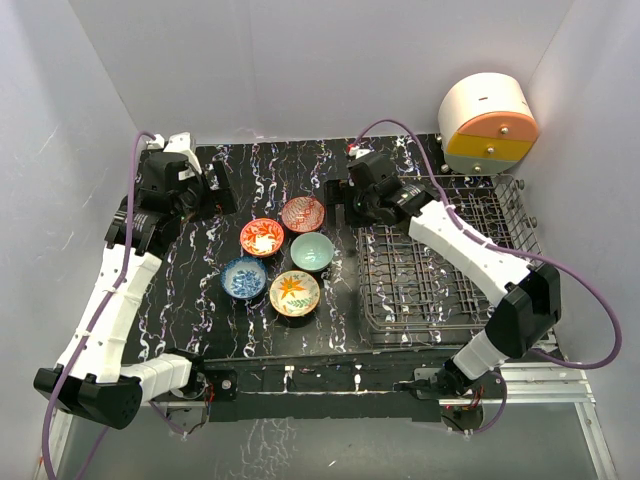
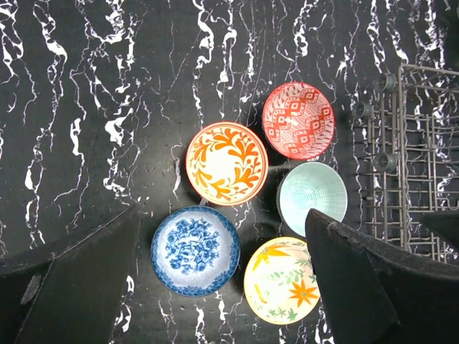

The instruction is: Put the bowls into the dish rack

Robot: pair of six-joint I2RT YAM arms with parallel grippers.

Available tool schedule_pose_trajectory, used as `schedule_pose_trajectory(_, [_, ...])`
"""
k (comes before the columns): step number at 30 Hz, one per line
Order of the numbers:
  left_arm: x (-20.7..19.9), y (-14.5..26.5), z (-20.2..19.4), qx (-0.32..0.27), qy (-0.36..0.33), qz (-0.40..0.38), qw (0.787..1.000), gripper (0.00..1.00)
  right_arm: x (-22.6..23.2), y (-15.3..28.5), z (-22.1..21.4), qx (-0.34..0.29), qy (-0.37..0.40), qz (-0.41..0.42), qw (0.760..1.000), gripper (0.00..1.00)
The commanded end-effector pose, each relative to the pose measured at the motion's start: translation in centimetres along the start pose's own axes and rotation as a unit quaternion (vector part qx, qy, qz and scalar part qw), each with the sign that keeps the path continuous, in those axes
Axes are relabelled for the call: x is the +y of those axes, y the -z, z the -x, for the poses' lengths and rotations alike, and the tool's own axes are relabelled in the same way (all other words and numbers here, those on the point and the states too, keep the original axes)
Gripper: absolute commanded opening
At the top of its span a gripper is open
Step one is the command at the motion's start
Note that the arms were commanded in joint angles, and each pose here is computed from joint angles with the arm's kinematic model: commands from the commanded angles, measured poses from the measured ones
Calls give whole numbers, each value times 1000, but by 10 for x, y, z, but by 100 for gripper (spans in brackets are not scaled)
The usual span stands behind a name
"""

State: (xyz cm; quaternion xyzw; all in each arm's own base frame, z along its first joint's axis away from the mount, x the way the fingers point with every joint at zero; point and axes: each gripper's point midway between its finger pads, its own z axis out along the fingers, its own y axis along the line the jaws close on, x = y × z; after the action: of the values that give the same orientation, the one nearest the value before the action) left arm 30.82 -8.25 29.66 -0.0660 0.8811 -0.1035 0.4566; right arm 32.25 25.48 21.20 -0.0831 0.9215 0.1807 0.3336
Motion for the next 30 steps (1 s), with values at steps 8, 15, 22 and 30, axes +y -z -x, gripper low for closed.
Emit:
schedule_pose_trajectory(8, [10, 21, 5, -12, -9, 22, 1000, 97, 59, 39, -1, -47, 45, 189, 980, 99])
schedule_pose_trajectory(15, [14, 25, 6, -18, 0, 34, 999, 97, 119, 20, -44, 0, 152, 170, 974, 99])
schedule_pose_trajectory(22, [31, 49, 22, -56, 17, 81, 995, 96, 154, -1, -110, 56, 246, 165, 953, 95])
schedule_pose_trajectory(30, [49, 68, 21, -80, 34, 119, 989, 96, 155, -28, -166, 109, 321, 127, 932, 86])
